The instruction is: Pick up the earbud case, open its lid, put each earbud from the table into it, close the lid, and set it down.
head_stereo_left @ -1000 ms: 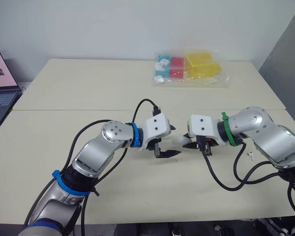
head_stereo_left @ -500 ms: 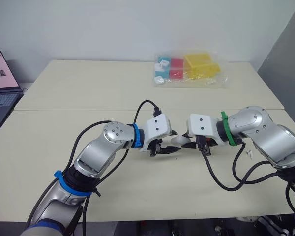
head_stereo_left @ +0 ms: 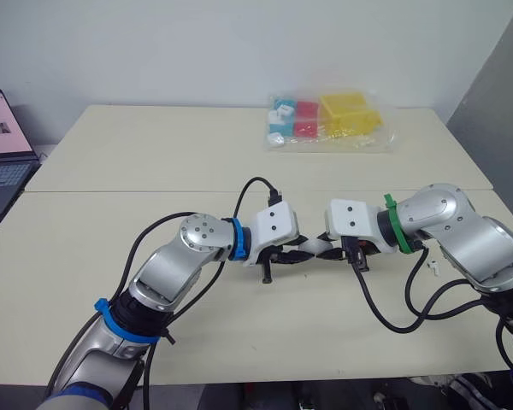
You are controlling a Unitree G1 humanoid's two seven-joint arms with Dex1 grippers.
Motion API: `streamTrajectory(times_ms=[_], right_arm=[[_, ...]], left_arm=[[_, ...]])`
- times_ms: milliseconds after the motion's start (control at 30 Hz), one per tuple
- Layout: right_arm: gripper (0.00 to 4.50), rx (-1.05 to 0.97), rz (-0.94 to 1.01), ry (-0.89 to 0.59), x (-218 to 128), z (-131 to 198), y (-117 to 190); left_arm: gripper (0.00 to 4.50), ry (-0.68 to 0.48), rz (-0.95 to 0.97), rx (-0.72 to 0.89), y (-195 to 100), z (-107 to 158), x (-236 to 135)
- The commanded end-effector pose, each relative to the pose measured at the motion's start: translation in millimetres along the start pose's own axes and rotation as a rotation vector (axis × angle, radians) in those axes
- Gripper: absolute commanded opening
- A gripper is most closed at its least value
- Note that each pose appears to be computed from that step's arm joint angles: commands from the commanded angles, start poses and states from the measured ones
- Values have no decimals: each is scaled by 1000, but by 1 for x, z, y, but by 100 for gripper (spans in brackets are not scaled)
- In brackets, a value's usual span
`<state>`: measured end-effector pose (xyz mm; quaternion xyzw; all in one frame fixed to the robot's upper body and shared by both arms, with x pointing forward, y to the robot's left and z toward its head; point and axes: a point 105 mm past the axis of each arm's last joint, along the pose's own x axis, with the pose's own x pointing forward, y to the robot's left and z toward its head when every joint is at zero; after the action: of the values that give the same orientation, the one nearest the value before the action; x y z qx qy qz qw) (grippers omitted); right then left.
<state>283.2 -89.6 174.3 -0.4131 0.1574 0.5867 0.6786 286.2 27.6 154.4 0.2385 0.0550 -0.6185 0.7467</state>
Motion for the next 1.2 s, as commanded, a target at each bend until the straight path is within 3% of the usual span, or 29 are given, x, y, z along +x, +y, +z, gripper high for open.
streamTrajectory(times_ms=[33, 167, 400, 533, 600, 867, 1200], right_arm=[[220, -40, -34, 8, -11, 2, -3], [362, -22, -49, 13, -22, 0, -5], [363, -22, -63, 11, -51, -6, -4], [363, -112, -176, -70, -73, 0, -12], [363, -149, -238, -118, -77, 4, -16], [363, -240, -286, -395, -59, 40, -2], [363, -219, -350, -374, -39, 36, -23]], left_arm=[[78, -16, 15, 34, 0, 5, -1], [78, -32, 16, -5, -2, 1, -2], [78, -154, 69, -125, 5, -10, -4], [78, -402, 129, -316, 9, -12, -15], [78, -469, 166, -378, 13, -12, -19], [78, -496, 200, -270, 14, -7, -23], [78, -479, 154, -175, 5, -6, -18]])
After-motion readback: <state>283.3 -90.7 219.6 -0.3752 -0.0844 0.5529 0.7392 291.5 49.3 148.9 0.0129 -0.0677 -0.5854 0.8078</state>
